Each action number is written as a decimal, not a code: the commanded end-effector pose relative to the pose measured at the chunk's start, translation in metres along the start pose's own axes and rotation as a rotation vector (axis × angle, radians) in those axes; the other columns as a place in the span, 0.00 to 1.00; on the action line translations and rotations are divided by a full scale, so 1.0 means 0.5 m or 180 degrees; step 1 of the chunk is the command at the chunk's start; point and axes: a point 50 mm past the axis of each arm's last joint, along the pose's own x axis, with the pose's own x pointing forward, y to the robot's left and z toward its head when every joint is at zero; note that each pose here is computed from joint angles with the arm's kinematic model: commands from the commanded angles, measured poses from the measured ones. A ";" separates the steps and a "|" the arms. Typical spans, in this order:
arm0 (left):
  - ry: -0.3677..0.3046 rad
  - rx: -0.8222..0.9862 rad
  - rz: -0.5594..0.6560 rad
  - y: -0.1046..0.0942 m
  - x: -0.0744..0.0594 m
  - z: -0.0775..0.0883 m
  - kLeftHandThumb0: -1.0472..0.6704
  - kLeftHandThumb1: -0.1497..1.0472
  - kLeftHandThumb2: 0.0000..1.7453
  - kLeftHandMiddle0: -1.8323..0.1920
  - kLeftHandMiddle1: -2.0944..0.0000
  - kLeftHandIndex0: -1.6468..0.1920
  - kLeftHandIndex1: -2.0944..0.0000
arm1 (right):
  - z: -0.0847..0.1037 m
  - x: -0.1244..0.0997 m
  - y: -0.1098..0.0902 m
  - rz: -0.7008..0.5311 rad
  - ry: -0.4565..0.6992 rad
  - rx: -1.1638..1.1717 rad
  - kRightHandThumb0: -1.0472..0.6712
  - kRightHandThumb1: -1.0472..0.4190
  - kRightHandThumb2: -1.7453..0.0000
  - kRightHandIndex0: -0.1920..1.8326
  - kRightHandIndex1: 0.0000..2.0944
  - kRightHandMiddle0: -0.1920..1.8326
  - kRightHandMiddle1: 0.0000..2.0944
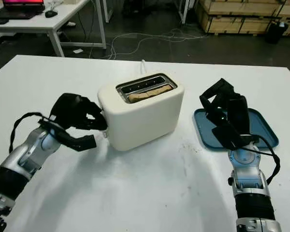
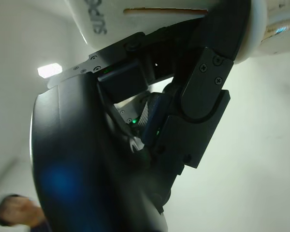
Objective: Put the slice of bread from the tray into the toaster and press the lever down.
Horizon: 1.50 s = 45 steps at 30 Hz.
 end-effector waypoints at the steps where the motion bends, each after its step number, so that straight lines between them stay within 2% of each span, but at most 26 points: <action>1: -0.0103 -0.0403 -0.0434 -0.073 -0.045 0.017 0.19 0.80 0.00 0.24 0.39 0.16 0.99 | 0.008 -0.001 -0.007 0.0004 -0.0088 -0.0016 0.25 0.09 0.77 0.49 0.83 0.38 0.80; 5: -0.0208 -0.0565 0.0030 -0.023 -0.046 0.025 0.17 0.85 0.01 0.29 0.28 0.16 1.00 | 0.009 -0.002 -0.004 0.0019 -0.0113 -0.0002 0.25 0.09 0.77 0.49 0.83 0.41 0.74; 8: -0.0239 -0.0533 0.0168 -0.001 -0.046 0.025 0.18 0.83 0.00 0.29 0.28 0.16 1.00 | 0.009 -0.004 -0.001 0.0023 -0.0128 0.0006 0.26 0.09 0.77 0.49 0.83 0.41 0.74; 16: -0.0346 -0.0421 0.0336 0.026 -0.041 0.019 0.18 0.84 0.00 0.30 0.28 0.16 1.00 | 0.004 -0.007 0.002 0.0025 -0.0109 0.0032 0.26 0.09 0.78 0.48 0.83 0.43 0.73; 20: -0.0376 -0.0483 0.0570 0.045 -0.040 0.020 0.18 0.85 0.00 0.31 0.24 0.16 1.00 | 0.003 -0.008 0.006 0.0024 -0.0134 0.0096 0.25 0.09 0.78 0.48 0.83 0.43 0.73; 24: -0.0223 -0.0986 0.1150 0.070 -0.043 0.017 0.13 0.89 0.05 0.31 0.24 0.13 0.98 | 0.000 -0.010 0.013 -0.0007 -0.0071 0.0283 0.25 0.09 0.79 0.48 0.83 0.44 0.70; 27: -0.0045 -0.1134 0.1350 0.088 -0.050 0.006 0.11 0.89 0.11 0.31 0.25 0.12 0.97 | -0.003 -0.010 0.013 0.0033 0.0009 0.0471 0.24 0.09 0.81 0.48 0.82 0.50 0.60; 28: 0.0012 -0.1160 0.1350 0.096 -0.054 0.002 0.12 0.89 0.12 0.31 0.26 0.11 0.96 | -0.005 -0.010 0.010 0.0083 0.0047 0.0550 0.24 0.09 0.81 0.51 0.77 0.53 0.54; 29: 0.0062 -0.1159 0.1343 0.104 -0.058 -0.002 0.12 0.89 0.13 0.31 0.27 0.13 0.91 | -0.005 -0.010 0.006 0.0130 0.0075 0.0618 0.24 0.09 0.82 0.53 0.74 0.56 0.50; 31: 0.0160 -0.1166 0.1333 0.119 -0.066 -0.008 0.13 0.89 0.13 0.33 0.28 0.27 0.65 | -0.007 -0.010 -0.005 0.0191 0.0139 0.0752 0.25 0.09 0.83 0.58 0.68 0.59 0.45; 32: 0.0187 -0.1183 0.1343 0.126 -0.071 -0.011 0.13 0.89 0.12 0.33 0.29 0.32 0.56 | -0.008 -0.010 -0.011 0.0198 0.0176 0.0792 0.24 0.09 0.83 0.60 0.66 0.62 0.41; 34: 0.0222 -0.1228 0.1397 0.137 -0.080 -0.018 0.14 0.89 0.13 0.33 0.30 0.35 0.50 | -0.009 -0.011 -0.023 0.0201 0.0218 0.0804 0.23 0.09 0.83 0.61 0.66 0.65 0.40; 36: 0.0250 -0.1231 0.1435 0.144 -0.087 -0.024 0.14 0.89 0.14 0.33 0.31 0.36 0.46 | -0.012 -0.010 -0.035 0.0217 0.0235 0.0774 0.23 0.09 0.83 0.60 0.68 0.64 0.43; 40: 0.0288 -0.1174 0.1349 0.151 -0.095 -0.035 0.14 0.89 0.15 0.32 0.30 0.36 0.39 | -0.016 -0.008 -0.054 0.0351 0.0282 0.0575 0.23 0.09 0.83 0.56 0.76 0.56 0.59; 42: 0.0314 -0.1144 0.1216 0.154 -0.099 -0.042 0.14 0.89 0.13 0.31 0.29 0.34 0.37 | -0.018 -0.004 -0.066 0.0471 0.0322 0.0437 0.23 0.09 0.81 0.52 0.82 0.50 0.69; 45: 0.0351 -0.1045 0.0914 0.159 -0.101 -0.054 0.15 0.89 0.13 0.31 0.26 0.32 0.34 | -0.016 0.005 -0.086 0.0641 0.0443 0.0148 0.21 0.09 0.81 0.51 0.83 0.44 0.81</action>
